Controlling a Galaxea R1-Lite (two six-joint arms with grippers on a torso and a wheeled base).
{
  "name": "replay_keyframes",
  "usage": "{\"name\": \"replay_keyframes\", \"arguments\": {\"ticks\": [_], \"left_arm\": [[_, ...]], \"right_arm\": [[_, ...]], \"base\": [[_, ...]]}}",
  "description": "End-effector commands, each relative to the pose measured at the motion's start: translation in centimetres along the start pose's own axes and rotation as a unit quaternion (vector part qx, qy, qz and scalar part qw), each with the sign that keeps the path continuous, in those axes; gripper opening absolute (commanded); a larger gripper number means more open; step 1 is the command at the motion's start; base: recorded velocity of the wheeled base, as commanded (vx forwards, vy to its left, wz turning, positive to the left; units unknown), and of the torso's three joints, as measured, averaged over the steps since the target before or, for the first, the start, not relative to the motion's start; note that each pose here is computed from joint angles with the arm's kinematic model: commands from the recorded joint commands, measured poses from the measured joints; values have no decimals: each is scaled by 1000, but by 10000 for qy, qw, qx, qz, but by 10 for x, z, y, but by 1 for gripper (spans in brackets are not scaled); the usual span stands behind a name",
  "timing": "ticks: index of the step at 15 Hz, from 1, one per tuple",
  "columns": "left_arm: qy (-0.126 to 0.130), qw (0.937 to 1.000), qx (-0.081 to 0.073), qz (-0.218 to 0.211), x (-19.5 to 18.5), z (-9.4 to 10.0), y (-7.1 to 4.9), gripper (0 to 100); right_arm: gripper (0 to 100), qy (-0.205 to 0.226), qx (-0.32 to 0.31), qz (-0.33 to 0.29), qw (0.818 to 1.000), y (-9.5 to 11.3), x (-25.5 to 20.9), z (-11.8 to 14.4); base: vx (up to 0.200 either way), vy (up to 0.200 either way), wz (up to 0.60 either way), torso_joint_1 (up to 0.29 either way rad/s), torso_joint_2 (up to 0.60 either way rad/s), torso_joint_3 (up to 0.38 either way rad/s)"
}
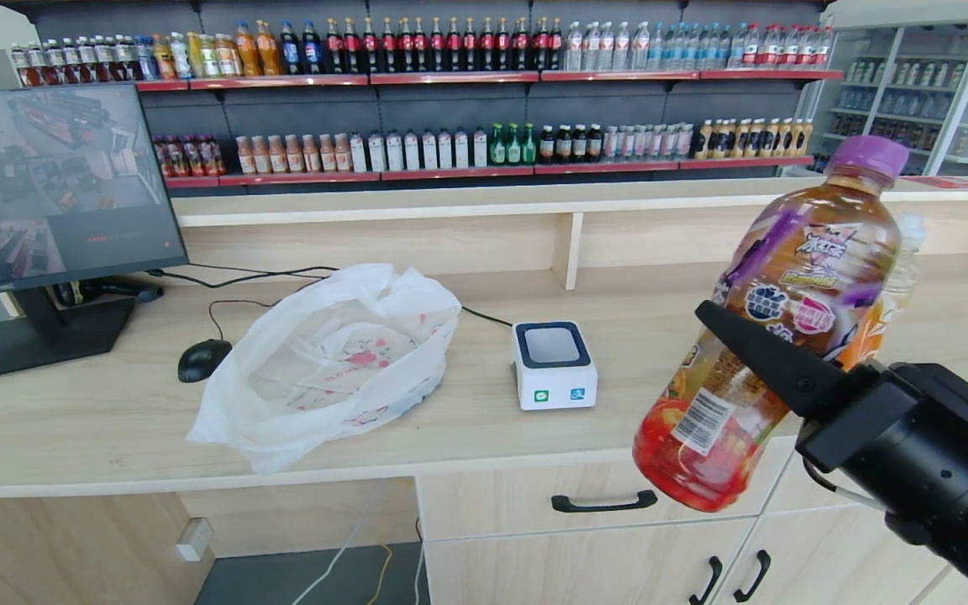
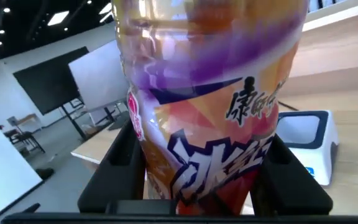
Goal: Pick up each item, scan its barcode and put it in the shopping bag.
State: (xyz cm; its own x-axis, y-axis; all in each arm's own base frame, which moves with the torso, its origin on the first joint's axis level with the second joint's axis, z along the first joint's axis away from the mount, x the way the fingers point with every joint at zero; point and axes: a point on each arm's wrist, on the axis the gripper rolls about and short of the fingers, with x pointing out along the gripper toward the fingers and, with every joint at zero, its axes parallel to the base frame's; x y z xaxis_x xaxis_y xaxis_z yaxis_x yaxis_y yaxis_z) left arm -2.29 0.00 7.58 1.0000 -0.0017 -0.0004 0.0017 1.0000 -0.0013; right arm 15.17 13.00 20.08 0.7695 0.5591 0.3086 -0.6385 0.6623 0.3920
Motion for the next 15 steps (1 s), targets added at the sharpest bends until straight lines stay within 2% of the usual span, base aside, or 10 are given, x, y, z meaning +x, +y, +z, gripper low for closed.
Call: {"name": "replay_keyframes", "arguments": {"ticks": [1, 8, 15], "left_arm": [[-2, 10000, -1, 1, 0, 0, 0, 100], [-2, 10000, -1, 9, 0, 0, 0, 100], [-2, 10000, -1, 1, 0, 0, 0, 100]], "right_arm": [[0, 85, 233, 174, 9995, 8, 7, -5], [0, 2, 1400, 1279, 9818, 59, 25, -2], [0, 123, 1518, 1778, 9722, 80, 33, -7]], "base": [[0, 0, 0, 0, 0, 0], [0, 0, 0, 0, 0, 0], [0, 0, 0, 0, 0, 0]]}}
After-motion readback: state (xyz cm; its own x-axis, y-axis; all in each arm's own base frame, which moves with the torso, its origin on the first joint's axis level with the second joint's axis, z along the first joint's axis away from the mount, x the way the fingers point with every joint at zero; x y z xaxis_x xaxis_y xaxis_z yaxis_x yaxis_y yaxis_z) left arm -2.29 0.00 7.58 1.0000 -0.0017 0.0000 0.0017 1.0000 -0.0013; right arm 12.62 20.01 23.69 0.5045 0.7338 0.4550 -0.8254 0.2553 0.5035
